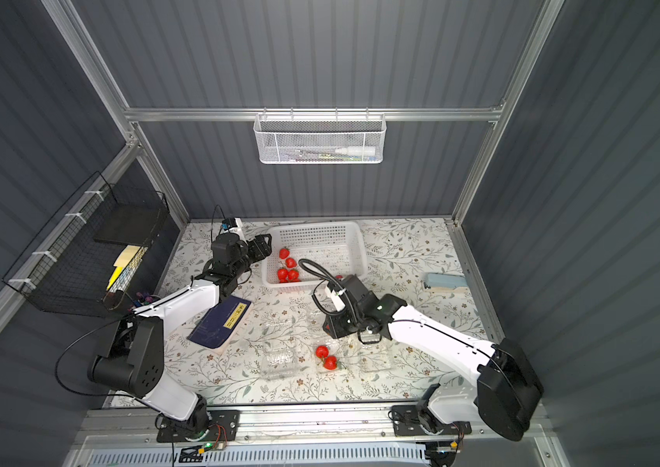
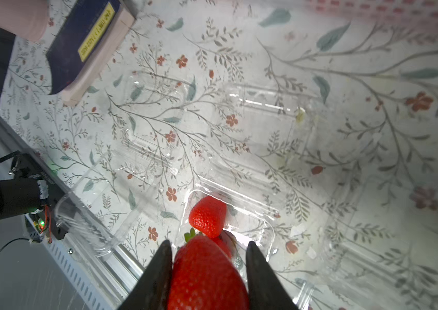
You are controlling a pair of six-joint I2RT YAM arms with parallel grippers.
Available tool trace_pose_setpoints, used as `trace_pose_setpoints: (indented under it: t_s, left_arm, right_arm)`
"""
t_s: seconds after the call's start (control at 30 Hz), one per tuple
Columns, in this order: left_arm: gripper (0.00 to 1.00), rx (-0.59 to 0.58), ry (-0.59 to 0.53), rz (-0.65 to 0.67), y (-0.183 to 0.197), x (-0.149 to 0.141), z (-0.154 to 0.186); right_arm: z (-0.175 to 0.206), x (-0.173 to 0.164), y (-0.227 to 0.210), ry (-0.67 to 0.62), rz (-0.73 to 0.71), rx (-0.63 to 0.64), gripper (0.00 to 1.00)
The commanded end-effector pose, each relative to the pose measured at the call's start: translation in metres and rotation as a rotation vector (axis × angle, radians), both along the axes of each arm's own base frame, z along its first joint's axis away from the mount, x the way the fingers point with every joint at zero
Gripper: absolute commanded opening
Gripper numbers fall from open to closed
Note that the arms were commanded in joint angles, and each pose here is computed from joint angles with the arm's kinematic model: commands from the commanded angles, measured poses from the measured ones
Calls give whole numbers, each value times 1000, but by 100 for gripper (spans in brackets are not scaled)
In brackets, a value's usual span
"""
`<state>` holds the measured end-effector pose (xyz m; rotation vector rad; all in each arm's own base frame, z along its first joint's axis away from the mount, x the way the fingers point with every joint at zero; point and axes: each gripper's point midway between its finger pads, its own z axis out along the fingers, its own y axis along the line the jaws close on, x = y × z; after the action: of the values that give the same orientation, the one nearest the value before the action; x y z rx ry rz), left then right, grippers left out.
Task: Pack strawberries into containers
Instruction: Place the strawberry in the packing box.
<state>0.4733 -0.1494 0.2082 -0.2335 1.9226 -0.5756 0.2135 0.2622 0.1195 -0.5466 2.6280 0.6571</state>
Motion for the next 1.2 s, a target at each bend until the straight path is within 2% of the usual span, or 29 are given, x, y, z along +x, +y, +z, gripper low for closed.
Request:
trace_pose_setpoints:
  t_s: [0.0,0.17,0.47,0.67,0.9,1.03,1.17]
  left_arm:
    - [76,-26,-44,-13,-6,3,22]
    - [76,-19,-41,-7,-5,3,22]
    - [76,-11,-34,-5,-5,5,19]
    - [76,-5,-27,-3,-4,5,15]
    - [76,-2,-27,4,-3,5,14]
    - [76,3,-29,8,-2,5,14]
    - [76,16,-31,16,0,6,13]
  right_arm:
    - [-11,14,-3,-79,-186,3,19]
    - [-37,15,-10,-116,-304,-27,22]
    - [-59,8,0,-107,-271,-94,29]
    - [-58,3,1,-100,-250,-98,50]
    - [-53,-5,-1,-83,-232,-111,56]
    - [-31,1,-4,-138,-235,-110,57]
    - [37,30,-2,-359,-176,-117,57]
